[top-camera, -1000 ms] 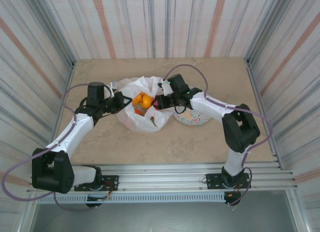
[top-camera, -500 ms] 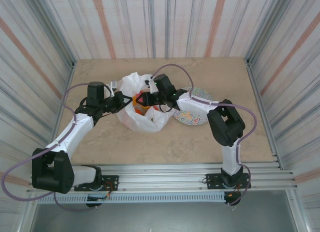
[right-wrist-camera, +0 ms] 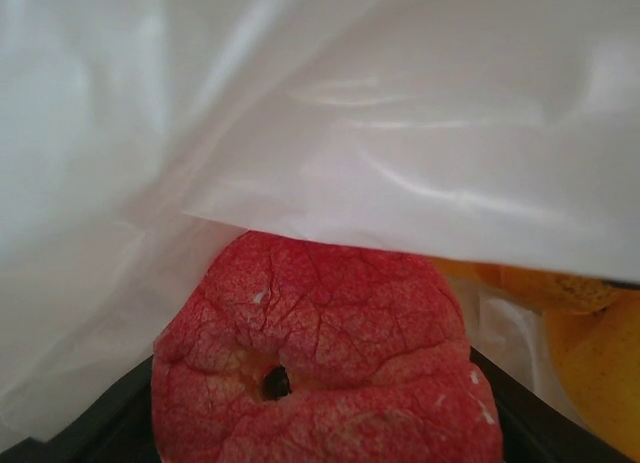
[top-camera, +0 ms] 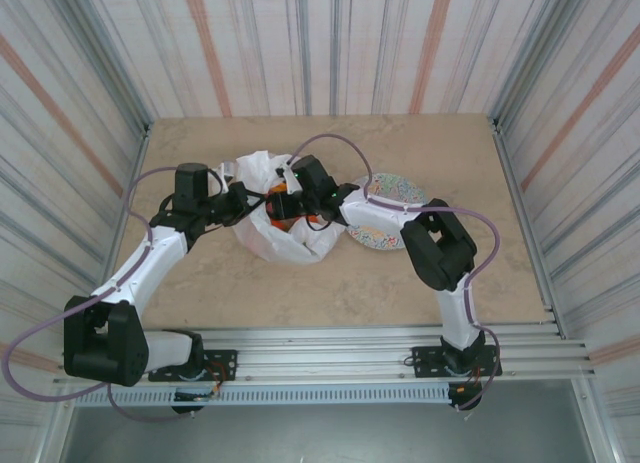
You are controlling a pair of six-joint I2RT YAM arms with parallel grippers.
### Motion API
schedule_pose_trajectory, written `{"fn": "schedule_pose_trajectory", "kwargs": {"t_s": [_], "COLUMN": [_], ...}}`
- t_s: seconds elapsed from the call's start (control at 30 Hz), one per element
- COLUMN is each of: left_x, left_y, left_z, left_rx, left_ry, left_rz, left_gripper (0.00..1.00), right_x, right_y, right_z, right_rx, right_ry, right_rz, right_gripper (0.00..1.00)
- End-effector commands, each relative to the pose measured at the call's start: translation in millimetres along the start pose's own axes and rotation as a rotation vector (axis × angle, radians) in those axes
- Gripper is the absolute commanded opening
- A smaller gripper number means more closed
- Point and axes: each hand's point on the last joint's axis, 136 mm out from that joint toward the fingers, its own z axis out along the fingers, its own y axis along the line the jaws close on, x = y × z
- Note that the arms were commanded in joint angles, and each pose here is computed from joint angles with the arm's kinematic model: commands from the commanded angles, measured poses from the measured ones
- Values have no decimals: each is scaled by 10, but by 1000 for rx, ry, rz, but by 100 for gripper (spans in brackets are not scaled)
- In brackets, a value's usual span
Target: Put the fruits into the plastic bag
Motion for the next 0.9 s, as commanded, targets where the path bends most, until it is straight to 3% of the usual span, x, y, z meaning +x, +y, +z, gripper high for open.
{"fn": "schedule_pose_trajectory", "kwargs": {"t_s": [0.0, 0.37, 0.87], "left_x": [-86, -74, -107], "left_y": [-212, -185, -114], "left_z": [-102, -109, -153], "left_rx": [44, 35, 24], "left_ry": [-43, -43, -58], "left_rz": [41, 41, 31], "left_gripper": [0, 0, 0], "right_x": [14, 66, -27], "right_y": [75, 40, 57], "right_z": [68, -24, -377], "right_rx": [-29, 11, -9], "right_ry": [18, 51, 20], "right_rz": [10, -28, -23], "right_gripper": [65, 81, 92]}}
